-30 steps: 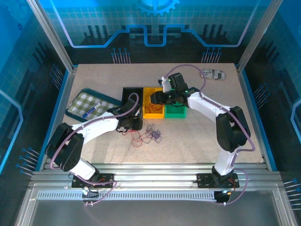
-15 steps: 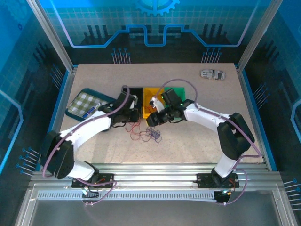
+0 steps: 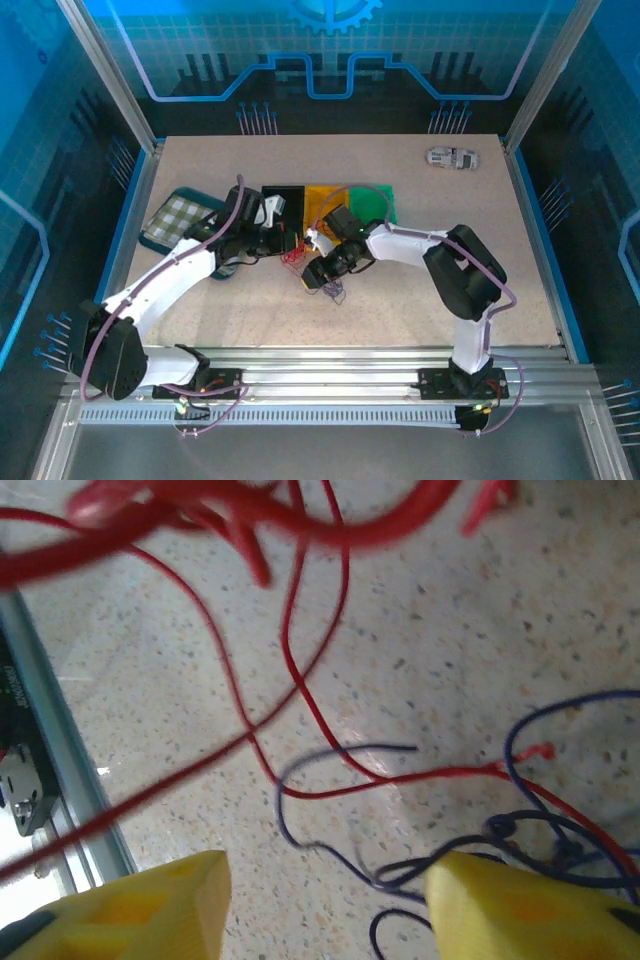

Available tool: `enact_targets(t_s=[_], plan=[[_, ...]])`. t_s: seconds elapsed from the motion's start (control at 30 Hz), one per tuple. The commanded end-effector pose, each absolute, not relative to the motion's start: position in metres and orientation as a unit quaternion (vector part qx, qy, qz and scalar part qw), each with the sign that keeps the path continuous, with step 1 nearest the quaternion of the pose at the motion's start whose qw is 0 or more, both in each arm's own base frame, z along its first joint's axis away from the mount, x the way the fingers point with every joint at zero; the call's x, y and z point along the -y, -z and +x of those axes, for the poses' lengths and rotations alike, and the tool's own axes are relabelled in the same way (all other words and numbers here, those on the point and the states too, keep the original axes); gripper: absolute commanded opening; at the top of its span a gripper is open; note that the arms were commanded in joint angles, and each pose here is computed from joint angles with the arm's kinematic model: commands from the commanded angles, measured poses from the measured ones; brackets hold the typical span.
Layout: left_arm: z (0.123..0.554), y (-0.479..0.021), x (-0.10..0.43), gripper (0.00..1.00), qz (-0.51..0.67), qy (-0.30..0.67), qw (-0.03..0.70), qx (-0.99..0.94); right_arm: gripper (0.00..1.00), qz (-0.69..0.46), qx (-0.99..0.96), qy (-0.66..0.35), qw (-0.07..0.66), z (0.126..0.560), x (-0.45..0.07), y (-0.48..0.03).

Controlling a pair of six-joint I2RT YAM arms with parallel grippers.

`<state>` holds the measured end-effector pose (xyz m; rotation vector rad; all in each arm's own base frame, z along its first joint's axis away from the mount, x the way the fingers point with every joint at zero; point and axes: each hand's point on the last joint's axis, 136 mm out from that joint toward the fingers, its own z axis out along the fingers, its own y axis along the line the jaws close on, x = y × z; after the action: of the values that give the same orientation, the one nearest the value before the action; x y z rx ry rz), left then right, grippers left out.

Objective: Untangle the cables

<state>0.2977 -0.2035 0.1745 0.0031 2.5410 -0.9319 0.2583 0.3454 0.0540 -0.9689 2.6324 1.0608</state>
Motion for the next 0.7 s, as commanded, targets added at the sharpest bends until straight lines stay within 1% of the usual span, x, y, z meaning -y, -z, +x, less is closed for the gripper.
enact_targets(t_s=[0.0,0.13,0.37,0.43,0.5,0.53,0.57,0.67], plan=[[0.277,-0.183,0.210,0.00,0.015,0.372,0.190,-0.909,0.60,-0.350,-0.843,-0.394,0.107,0.251,-0.349,-0.083],[0.268,-0.189,0.219,0.00,0.035,0.402,0.171,-0.899,0.61,-0.368,-0.826,-0.397,0.159,0.246,-0.346,-0.100],[0.253,-0.210,0.239,0.00,0.074,0.475,0.148,-0.865,0.64,-0.369,-0.821,-0.355,0.251,0.264,-0.346,-0.123],[0.251,-0.216,0.242,0.00,0.083,0.488,0.145,-0.857,0.64,-0.366,-0.820,-0.350,0.269,0.272,-0.347,-0.126],[0.249,-0.223,0.245,0.00,0.089,0.499,0.143,-0.850,0.62,-0.367,-0.817,-0.349,0.275,0.276,-0.351,-0.127],[0.248,-0.226,0.246,0.00,0.091,0.505,0.141,-0.847,0.58,-0.368,-0.816,-0.350,0.274,0.278,-0.353,-0.127],[0.248,-0.228,0.247,0.00,0.093,0.508,0.141,-0.845,0.51,-0.371,-0.815,-0.355,0.271,0.278,-0.356,-0.127],[0.250,-0.234,0.248,0.00,0.095,0.512,0.146,-0.841,0.21,-0.366,-0.821,-0.351,0.263,0.279,-0.355,-0.120]])
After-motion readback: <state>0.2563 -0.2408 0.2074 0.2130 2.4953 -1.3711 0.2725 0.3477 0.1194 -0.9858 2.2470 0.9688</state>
